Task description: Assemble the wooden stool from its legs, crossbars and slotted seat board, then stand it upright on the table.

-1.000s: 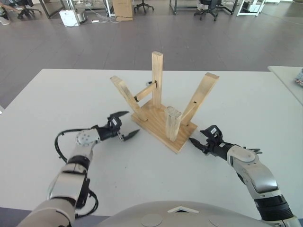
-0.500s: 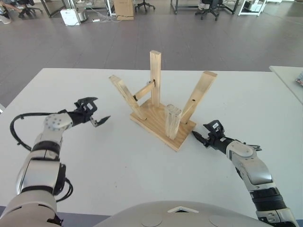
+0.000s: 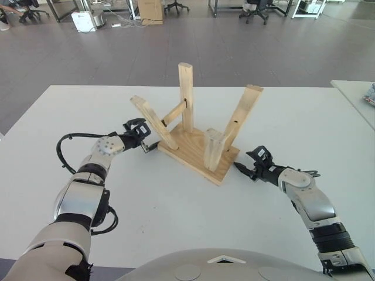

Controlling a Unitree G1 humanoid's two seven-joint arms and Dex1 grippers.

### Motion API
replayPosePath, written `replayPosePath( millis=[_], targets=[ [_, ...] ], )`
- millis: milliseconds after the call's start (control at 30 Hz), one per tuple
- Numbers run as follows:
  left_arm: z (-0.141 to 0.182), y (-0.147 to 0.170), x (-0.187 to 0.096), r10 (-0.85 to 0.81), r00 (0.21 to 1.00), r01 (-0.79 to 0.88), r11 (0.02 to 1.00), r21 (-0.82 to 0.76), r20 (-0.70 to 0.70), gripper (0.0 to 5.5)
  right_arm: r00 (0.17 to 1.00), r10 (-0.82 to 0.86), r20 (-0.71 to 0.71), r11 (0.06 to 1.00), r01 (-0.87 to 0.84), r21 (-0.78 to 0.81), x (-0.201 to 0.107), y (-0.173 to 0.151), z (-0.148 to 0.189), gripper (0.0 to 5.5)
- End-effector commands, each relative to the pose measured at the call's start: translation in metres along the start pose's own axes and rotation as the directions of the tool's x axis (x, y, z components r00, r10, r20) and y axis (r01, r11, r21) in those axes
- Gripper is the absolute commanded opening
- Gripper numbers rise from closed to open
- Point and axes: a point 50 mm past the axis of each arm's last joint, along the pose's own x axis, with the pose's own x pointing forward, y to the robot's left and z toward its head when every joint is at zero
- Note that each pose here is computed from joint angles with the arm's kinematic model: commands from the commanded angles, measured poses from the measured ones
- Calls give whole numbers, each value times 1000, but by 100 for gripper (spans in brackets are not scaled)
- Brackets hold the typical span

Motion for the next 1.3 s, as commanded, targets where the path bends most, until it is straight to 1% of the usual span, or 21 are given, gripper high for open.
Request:
replayPosePath(
  millis=[33,133,167,200,367,433,467,500,533,633,667,767,800,867,933,1033,1100,1200,1300],
  targets=[
    [6,-59,-7,-336,917,314,941,129,214,535,998,0,-64,999,4,50,6,5,-19,328],
    [21,-77,-14,-369,856,340,929,142,361,535,998,-16,-62,998,20,65,5,6,-24,328],
    [24,-80,-17,-374,844,348,927,138,385,535,998,-26,-59,997,30,73,4,6,-25,328],
    [23,-81,-20,-350,848,337,936,105,398,535,998,-31,-54,996,35,77,3,7,-25,328],
    [1,-69,-39,-144,934,172,984,-56,327,535,999,-11,-50,997,15,79,-4,9,-26,328],
    [-6,-67,-44,-51,953,93,988,-126,300,540,999,15,-53,997,-10,83,-9,11,-25,296],
    [-9,-67,-46,-11,955,66,982,-175,296,540,998,29,-54,997,-25,79,-12,11,-24,268],
    [-11,-69,-49,22,954,48,973,-224,299,519,998,34,-56,997,-30,75,-15,10,-23,249],
    [-13,-70,-52,42,953,40,964,-262,301,510,998,35,-59,997,-31,72,-18,9,-23,236],
    [-21,-75,-67,36,956,69,938,-341,291,460,997,2,-71,998,2,59,-22,-1,-24,182],
    [-25,-73,-74,41,958,68,928,-366,283,434,997,-28,-73,998,33,60,-25,-9,-25,155],
    [-35,-68,-89,61,963,65,893,-445,263,386,995,-62,-82,995,68,72,-38,-25,-29,104],
    [-35,-71,-90,31,961,105,880,-464,275,370,996,-31,-82,996,37,77,-42,-24,-31,86],
    [-32,-80,-87,-51,946,213,843,-493,321,338,994,99,-52,990,-93,106,-49,-18,-29,53],
    [-29,-86,-84,-111,928,292,808,-512,355,293,976,216,-25,970,-212,123,-56,-14,-23,4],
    [-25,-82,-79,-181,907,369,777,-510,381,246,957,288,-24,951,-282,130,-61,-16,-21,0],
    [-23,-79,-75,-203,900,390,772,-502,386,199,952,307,-21,945,-302,129,-60,-15,-21,0],
    [-18,-73,-62,-208,886,409,772,-487,414,154,941,337,-20,936,-332,114,-54,-10,-20,0],
    [-13,-79,-50,-240,862,454,757,-470,447,105,930,367,-29,928,-364,86,-48,-8,-19,0]
  ],
)
